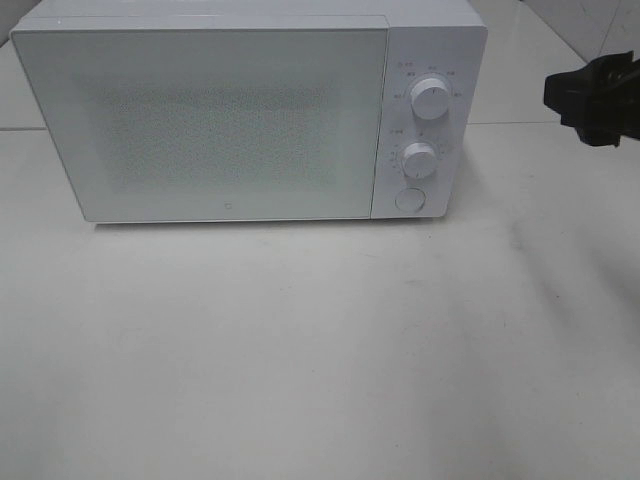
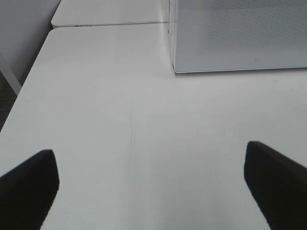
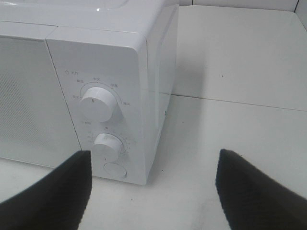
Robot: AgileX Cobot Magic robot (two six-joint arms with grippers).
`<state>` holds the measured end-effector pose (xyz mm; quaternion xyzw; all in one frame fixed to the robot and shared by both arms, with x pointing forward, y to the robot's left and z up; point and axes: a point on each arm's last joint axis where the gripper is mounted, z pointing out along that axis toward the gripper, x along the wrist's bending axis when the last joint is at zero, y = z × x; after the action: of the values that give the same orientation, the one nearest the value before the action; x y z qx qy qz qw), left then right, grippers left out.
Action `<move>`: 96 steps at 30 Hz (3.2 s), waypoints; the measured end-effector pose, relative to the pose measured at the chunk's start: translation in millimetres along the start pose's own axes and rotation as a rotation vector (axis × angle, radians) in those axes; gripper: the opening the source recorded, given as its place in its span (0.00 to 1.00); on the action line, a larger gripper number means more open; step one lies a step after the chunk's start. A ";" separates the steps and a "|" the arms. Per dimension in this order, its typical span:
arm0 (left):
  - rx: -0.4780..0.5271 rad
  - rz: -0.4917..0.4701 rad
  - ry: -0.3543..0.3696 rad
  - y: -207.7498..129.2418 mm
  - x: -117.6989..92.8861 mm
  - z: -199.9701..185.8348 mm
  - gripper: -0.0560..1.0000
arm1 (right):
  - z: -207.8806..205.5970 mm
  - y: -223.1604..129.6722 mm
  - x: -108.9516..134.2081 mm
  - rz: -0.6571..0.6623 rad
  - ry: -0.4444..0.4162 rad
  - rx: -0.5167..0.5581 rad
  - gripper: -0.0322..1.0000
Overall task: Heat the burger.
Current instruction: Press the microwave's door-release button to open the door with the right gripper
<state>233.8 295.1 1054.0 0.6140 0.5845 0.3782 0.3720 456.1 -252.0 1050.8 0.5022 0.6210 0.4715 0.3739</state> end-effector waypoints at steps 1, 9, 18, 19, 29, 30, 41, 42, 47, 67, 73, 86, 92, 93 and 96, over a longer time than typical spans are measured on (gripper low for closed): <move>0.000 0.000 0.000 0.0 0.0 0.0 0.99 | 6.4 -2.1 0.2 0.001 0.003 -0.006 0.72; 0.000 0.000 0.000 0.0 0.0 0.0 0.99 | 27.3 -12.8 0.8 -0.008 0.015 -0.056 0.72; 0.000 0.000 0.000 0.0 0.0 0.0 0.99 | 35.2 -49.8 -12.9 0.025 -0.131 -0.096 0.72; 0.000 0.000 0.000 0.0 0.0 0.0 0.99 | 35.2 -49.8 -12.9 0.025 -0.131 -0.096 0.72; 0.000 0.000 0.000 0.0 0.0 0.0 0.99 | 32.6 -68.7 -12.3 0.042 -0.209 -0.176 0.72; 0.000 0.000 0.000 0.0 0.0 0.0 0.99 | 32.9 -70.9 -8.8 0.039 -0.204 -0.181 0.72; 0.000 0.000 0.000 0.0 0.0 0.0 0.99 | 38.8 -89.7 29.4 0.019 -0.183 -0.204 0.72; 0.000 0.000 0.000 0.0 0.0 0.0 0.99 | 38.5 -92.1 36.2 0.020 -0.180 -0.211 0.72; 0.000 0.000 0.000 0.0 0.0 0.0 0.99 | 38.6 -102.0 51.5 0.017 -0.169 -0.192 0.72; 0.000 0.000 0.000 0.0 0.0 0.0 0.99 | 47.4 -119.5 82.1 0.005 -0.136 -0.126 0.72; 0.000 0.000 0.000 0.0 0.0 0.0 0.99 | 47.3 -119.5 81.3 0.026 -0.143 -0.127 0.72; 0.000 0.000 0.000 0.0 0.0 0.0 0.99 | 47.5 -121.1 81.1 0.410 -0.123 -0.137 0.72; 0.000 0.000 0.000 0.0 0.0 0.0 0.99 | 47.9 -124.7 81.9 0.852 -0.101 -0.123 0.68; 0.000 0.000 0.000 0.0 0.0 0.0 0.99 | 48.0 -125.1 82.0 0.926 -0.098 -0.122 0.67; 0.000 0.000 0.000 0.0 0.0 0.0 0.99 | 48.0 -125.7 82.3 1.179 -0.084 -0.129 0.62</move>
<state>233.8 295.1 1054.0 0.6140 0.5845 0.3782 0.3720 449.3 -168.0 917.5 0.7570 0.1921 0.6160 0.1029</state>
